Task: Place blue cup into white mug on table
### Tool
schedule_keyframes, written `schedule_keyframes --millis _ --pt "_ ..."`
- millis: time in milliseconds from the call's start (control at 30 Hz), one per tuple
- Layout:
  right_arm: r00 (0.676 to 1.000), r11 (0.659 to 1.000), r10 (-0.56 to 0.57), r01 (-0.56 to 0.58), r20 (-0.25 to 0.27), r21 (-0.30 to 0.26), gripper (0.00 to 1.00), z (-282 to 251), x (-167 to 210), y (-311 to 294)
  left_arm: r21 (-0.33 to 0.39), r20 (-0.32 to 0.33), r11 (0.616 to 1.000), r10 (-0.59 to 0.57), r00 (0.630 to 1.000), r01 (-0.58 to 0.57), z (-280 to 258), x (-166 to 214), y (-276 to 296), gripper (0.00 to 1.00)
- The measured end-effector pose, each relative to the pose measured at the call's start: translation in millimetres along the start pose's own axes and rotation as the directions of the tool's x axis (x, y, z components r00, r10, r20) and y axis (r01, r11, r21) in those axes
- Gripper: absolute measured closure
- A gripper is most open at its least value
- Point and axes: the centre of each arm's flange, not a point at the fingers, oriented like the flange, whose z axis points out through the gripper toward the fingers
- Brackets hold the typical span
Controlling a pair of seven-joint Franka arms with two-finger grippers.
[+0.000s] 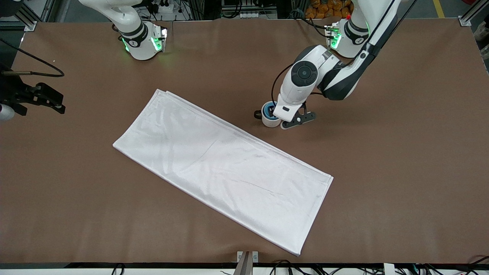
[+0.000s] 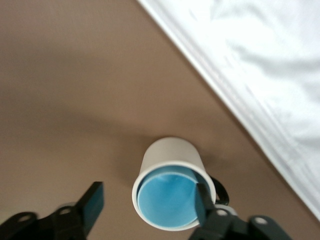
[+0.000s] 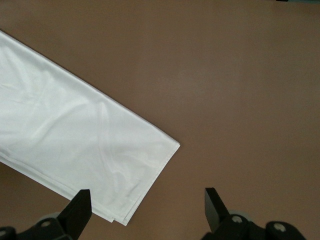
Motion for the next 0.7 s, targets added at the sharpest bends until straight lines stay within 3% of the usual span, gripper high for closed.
schedule_keyframes --millis 133,367,700 --pt "1.000 1.000 0.003 -0.003 0.012 0.000 0.00 7.8 -3.3 1.2 0.000 -0.011 1.000 0.021 1.000 -0.021 -22.9 29.8 -14.9 0.00" --pt "1.000 1.000 0.004 -0.004 0.001 0.000 0.00 18.0 -7.0 1.1 -0.012 -0.034 1.000 0.028 0.999 -0.028 -50.3 77.6 -52.3 0.00" --pt "1.000 1.000 0.005 -0.005 0.008 0.000 0.00 28.3 -20.2 1.2 -0.004 -0.072 0.999 0.033 0.997 -0.033 -61.1 85.7 -59.1 0.00"
